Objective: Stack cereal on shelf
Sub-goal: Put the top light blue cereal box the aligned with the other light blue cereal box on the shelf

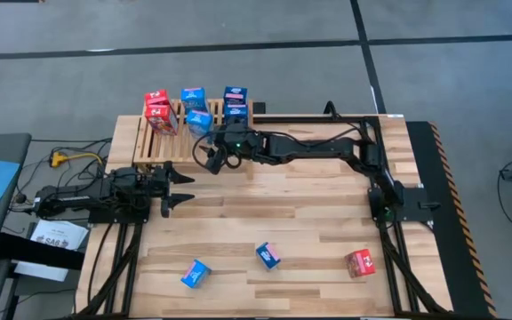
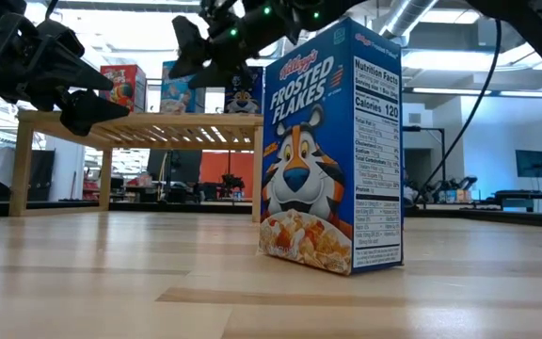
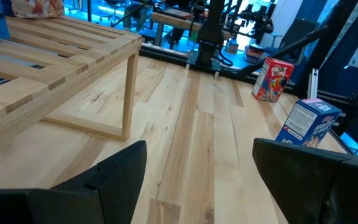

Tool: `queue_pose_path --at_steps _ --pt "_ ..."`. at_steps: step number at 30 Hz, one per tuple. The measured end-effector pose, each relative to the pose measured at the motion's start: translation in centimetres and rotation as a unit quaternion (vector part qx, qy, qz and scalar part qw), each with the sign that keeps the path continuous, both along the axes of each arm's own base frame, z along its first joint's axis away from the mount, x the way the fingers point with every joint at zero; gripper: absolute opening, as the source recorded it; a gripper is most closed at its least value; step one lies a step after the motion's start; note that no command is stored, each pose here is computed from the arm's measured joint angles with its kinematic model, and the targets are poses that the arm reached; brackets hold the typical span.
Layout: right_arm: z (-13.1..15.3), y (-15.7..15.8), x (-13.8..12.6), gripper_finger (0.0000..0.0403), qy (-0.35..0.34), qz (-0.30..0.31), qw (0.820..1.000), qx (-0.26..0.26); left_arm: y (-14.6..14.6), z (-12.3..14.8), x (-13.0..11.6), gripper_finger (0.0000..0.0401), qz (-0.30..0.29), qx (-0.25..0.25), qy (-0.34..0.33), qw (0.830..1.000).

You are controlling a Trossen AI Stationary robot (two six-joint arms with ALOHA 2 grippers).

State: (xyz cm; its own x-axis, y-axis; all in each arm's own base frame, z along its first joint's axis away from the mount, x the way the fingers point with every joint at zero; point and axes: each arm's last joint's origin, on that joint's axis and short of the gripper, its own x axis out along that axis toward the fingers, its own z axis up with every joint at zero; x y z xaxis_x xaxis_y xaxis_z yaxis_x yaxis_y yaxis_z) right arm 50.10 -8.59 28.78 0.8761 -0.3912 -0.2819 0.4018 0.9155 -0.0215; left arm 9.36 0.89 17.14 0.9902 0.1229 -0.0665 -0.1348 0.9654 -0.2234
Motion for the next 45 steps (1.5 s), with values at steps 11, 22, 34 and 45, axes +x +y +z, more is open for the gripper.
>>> queue_pose_path --at_steps 11,22,34,45 --pt "0.0 -0.2 0.0 0.025 0.0 -0.004 1.0 -0.001 0.0 0.0 0.0 0.0283 0.0 0.0 0.0 1.0" --pt "0.1 2.4 0.3 0.025 0.002 0.004 1.0 -0.006 0.0 0.0 0.0 0.0283 0.0 0.0 0.0 1.0" --pt "6.0 3.9 -1.1 0.025 0.033 0.016 0.997 -0.072 0.0 0.0 0.0 0.0283 0.0 0.0 0.0 1.0" --pt "6.4 1.9 -1.7 0.025 0.058 -0.017 0.996 -0.068 0.0 0.0 0.0 0.0283 0.0 0.0 0.0 1.0"
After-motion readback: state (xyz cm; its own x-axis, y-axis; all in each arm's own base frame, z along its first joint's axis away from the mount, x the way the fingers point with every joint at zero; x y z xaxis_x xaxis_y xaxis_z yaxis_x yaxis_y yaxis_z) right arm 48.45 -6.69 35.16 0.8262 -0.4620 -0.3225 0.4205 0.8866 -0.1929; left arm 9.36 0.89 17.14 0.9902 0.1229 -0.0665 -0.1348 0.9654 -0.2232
